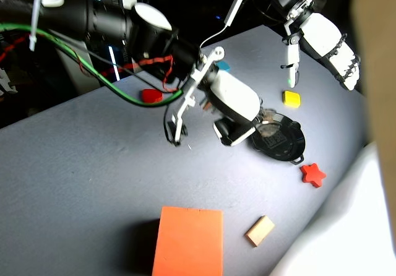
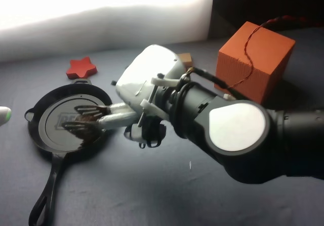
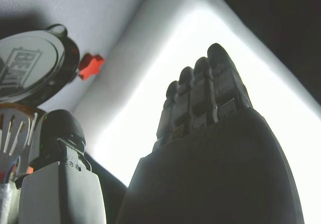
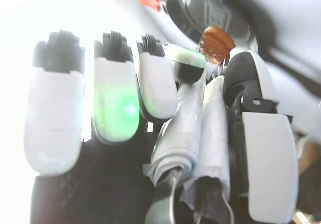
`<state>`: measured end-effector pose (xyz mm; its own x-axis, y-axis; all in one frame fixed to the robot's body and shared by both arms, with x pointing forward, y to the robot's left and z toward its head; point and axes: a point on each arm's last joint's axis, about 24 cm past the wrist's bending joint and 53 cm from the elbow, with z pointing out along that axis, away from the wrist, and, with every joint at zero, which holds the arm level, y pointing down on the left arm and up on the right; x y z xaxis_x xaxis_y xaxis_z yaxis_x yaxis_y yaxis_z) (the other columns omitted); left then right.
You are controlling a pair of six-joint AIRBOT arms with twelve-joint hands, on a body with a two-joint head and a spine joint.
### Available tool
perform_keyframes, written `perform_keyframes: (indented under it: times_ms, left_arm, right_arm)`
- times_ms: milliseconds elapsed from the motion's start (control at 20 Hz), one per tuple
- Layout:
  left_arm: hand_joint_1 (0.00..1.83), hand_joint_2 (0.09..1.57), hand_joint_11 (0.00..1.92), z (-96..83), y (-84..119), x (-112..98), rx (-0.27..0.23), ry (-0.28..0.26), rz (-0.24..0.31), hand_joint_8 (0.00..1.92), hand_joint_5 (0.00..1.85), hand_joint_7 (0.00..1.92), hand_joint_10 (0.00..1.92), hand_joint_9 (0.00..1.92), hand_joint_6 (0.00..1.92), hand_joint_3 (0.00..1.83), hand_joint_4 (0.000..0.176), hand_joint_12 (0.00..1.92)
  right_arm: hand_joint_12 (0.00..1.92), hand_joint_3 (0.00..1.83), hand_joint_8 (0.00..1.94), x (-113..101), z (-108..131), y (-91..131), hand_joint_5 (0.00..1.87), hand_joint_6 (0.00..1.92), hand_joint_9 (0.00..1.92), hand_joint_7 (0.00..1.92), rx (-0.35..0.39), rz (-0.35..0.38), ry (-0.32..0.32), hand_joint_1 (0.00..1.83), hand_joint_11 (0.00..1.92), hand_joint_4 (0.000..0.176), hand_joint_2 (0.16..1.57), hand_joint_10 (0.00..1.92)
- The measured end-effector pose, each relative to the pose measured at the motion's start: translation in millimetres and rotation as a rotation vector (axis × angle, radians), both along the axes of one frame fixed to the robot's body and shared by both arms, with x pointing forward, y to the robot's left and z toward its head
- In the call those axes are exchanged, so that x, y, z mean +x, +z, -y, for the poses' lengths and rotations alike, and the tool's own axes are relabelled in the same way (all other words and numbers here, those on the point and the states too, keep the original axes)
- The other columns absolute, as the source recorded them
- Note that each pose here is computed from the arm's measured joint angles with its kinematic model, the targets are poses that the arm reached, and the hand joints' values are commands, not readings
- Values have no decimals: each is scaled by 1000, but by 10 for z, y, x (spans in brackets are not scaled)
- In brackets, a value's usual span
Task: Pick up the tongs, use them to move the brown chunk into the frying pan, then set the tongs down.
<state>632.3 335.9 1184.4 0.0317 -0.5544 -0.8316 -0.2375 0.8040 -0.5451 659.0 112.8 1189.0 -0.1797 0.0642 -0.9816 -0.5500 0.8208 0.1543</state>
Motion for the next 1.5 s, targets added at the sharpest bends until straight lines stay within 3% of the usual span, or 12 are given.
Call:
perform_keyframes:
  times_ms: [300, 350, 550, 600, 700, 850, 900, 1150, 1250, 1350, 1450, 1500]
  left_arm:
    - [473, 1106, 0, -4, -5, -1, 1, 2, -3, 0, 1, 55, 0, 31, 0, 3, 0, 245]
    - [458, 1107, 0, 0, -5, -1, 1, 1, -2, 1, 0, 57, 1, 34, 0, 3, 0, 241]
    - [462, 1099, 0, 4, 1, 2, -1, 1, 0, 1, 4, 59, 3, 42, 1, 0, 0, 267]
    - [465, 1094, 0, 3, -1, 2, -2, 1, -1, 3, 12, 67, 4, 48, 3, 0, 0, 296]
    - [447, 1104, 0, 5, 2, 3, -2, 0, 0, 0, 4, 62, 1, 43, 1, 2, 0, 295]
    - [465, 1104, 0, 9, -3, 3, -2, 0, -1, 1, 14, 67, 1, 46, 2, 1, 0, 287]
    - [454, 1107, 0, 9, -3, 3, -2, 0, -1, 0, 18, 67, 1, 47, 3, 2, 0, 294]
    - [446, 1116, 0, 10, -2, 4, -1, -1, -1, 3, 15, 67, 3, 42, 3, 4, 0, 260]
    - [438, 1118, 0, 18, 3, 5, -4, -2, -1, 0, 10, 61, 2, 47, 1, 4, 0, 292]
    - [404, 1124, 0, 33, 1, 0, -5, -5, -1, 0, 0, 36, 0, 33, 0, 5, 0, 290]
    - [434, 1111, 0, 79, -15, -9, -8, -16, -9, 3, 2, 51, 3, 44, 0, 0, 0, 317]
    - [455, 1101, 0, 123, -19, -14, -11, -26, -13, 3, 12, 60, 3, 45, 3, 0, 0, 337]
  right_arm:
    - [1921, 6, 1941, 107, -18, 26, 1163, 1921, 1589, 1472, 6, 21, -5, 681, 1655, 176, 1484, 1921]
    - [1921, 0, 1941, 103, -28, 46, 1047, 1893, 1527, 1407, 2, 35, 0, 631, 1561, 0, 1495, 1921]
    - [1921, 7, 1717, 81, -63, 51, 847, 1696, 1262, 1175, 2, 38, 10, 474, 1240, 0, 1529, 1907]
    - [1921, 0, 1562, 82, -64, 58, 741, 1378, 1024, 1005, 1, 42, 10, 493, 992, 0, 1523, 1879]
    - [1921, 0, 1492, 83, -61, 60, 579, 1625, 884, 921, 0, 44, 10, 824, 843, 0, 1429, 1791]
    - [1921, 1, 1249, 82, -56, 66, 496, 1724, 718, 770, -8, 52, 7, 874, 606, 0, 1421, 1544]
    - [1921, 14, 1223, 83, -43, 69, 538, 1359, 706, 757, -7, 52, 4, 575, 596, 0, 1465, 1519]
    - [1920, 11, 1197, -40, 138, 316, 593, 1181, 710, 767, 2, 102, 20, 453, 599, 0, 1495, 1496]
    - [1920, 4, 1210, -94, 302, 436, 599, 1187, 722, 778, 9, 120, 14, 466, 614, 0, 1490, 1487]
    - [1921, 3, 1250, -127, 469, 468, 507, 1694, 727, 776, 9, 117, 1, 870, 624, 0, 1418, 1514]
    - [1921, 16, 1243, -159, 661, 499, 584, 1253, 714, 774, 0, 125, -15, 469, 609, 0, 1494, 1517]
    - [1921, 3, 1246, -168, 761, 487, 527, 1610, 718, 780, -19, 144, -24, 808, 612, 0, 1427, 1526]
